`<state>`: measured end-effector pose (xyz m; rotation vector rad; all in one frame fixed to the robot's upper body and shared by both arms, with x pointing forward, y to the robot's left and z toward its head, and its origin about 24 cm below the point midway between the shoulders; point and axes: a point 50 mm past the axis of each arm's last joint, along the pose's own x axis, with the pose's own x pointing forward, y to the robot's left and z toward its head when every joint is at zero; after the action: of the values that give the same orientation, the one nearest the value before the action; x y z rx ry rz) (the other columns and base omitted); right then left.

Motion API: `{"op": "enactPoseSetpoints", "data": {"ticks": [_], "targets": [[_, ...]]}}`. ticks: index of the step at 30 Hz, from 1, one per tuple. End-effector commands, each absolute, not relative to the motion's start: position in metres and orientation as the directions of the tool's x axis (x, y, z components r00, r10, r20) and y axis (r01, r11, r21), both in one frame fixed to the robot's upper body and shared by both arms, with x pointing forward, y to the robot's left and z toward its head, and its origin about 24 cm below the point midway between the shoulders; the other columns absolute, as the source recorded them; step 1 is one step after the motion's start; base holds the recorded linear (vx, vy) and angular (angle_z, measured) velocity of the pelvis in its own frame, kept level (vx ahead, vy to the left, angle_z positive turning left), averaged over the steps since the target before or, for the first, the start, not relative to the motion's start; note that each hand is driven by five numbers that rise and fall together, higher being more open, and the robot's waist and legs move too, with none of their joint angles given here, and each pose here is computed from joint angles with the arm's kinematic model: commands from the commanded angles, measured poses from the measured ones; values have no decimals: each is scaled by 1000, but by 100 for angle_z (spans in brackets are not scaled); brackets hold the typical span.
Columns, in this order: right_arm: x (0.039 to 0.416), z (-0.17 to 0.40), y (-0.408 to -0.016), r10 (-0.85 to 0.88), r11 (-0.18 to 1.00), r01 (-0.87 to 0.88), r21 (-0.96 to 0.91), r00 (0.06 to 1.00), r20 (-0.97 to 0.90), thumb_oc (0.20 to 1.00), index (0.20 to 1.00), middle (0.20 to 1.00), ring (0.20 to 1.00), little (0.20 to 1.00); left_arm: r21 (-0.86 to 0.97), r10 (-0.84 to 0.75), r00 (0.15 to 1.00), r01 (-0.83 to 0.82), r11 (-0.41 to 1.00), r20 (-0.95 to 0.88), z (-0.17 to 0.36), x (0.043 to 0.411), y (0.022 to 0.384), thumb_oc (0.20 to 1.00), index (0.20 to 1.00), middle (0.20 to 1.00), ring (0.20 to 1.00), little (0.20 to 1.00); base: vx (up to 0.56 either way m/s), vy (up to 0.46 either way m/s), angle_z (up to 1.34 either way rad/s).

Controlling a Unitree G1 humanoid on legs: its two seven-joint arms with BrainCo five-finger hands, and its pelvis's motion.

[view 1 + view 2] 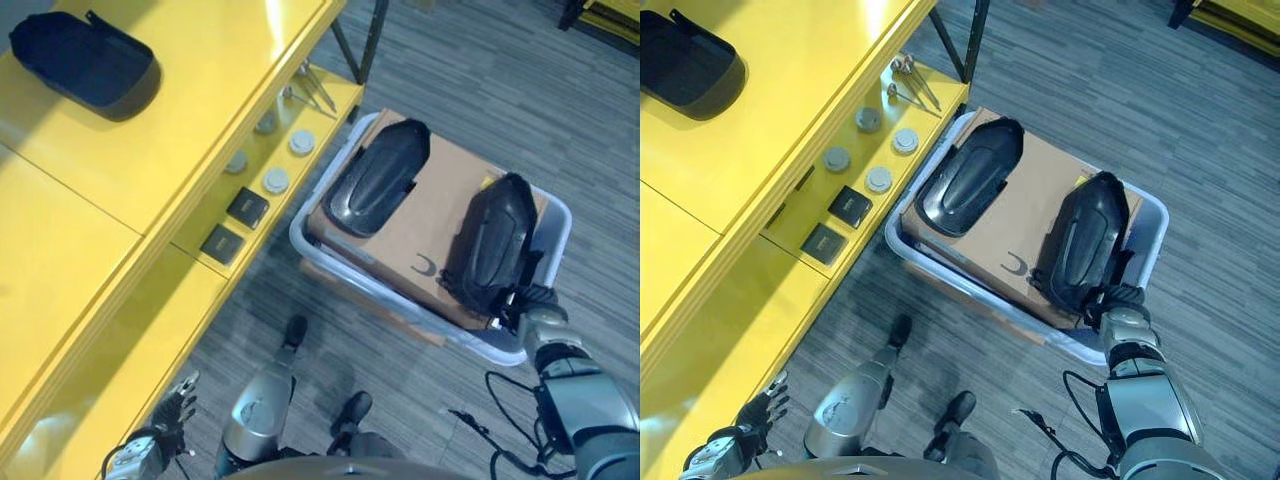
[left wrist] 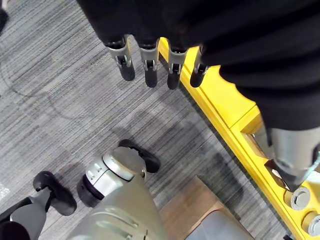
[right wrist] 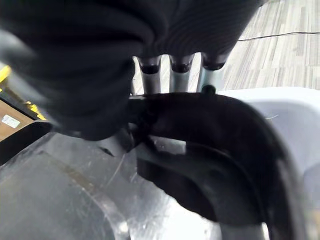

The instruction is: Move parts from the plastic box to the shelf.

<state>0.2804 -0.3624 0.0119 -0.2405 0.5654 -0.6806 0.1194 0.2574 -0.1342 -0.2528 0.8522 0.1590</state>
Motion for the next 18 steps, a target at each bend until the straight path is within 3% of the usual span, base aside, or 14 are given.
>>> {"op": "enactPoseSetpoints", "data": {"ticks": [1,10,18], "targets": [[266,-10,-355,-599,798,436,-417,650,-467,200,200,200,200,200,-170,20,658,-224,960,-753,-135,114,257,1000,1000,1000,1000,1000,82,-32,-1],[260,-18,-343,-586,807,454,-378,692,-422,200,200,200,200,200,-343,-111,762,-152,927,-638,-120,143,238,1000,1000,1000,1000,1000,75,-15,-1],[287,19,-297,-451,880,386,-277,861,-233,200,200,200,200,200,-506,-289,881,66,860,-375,-46,223,196,1000,1000,1000,1000,1000,45,42,-17]]}}
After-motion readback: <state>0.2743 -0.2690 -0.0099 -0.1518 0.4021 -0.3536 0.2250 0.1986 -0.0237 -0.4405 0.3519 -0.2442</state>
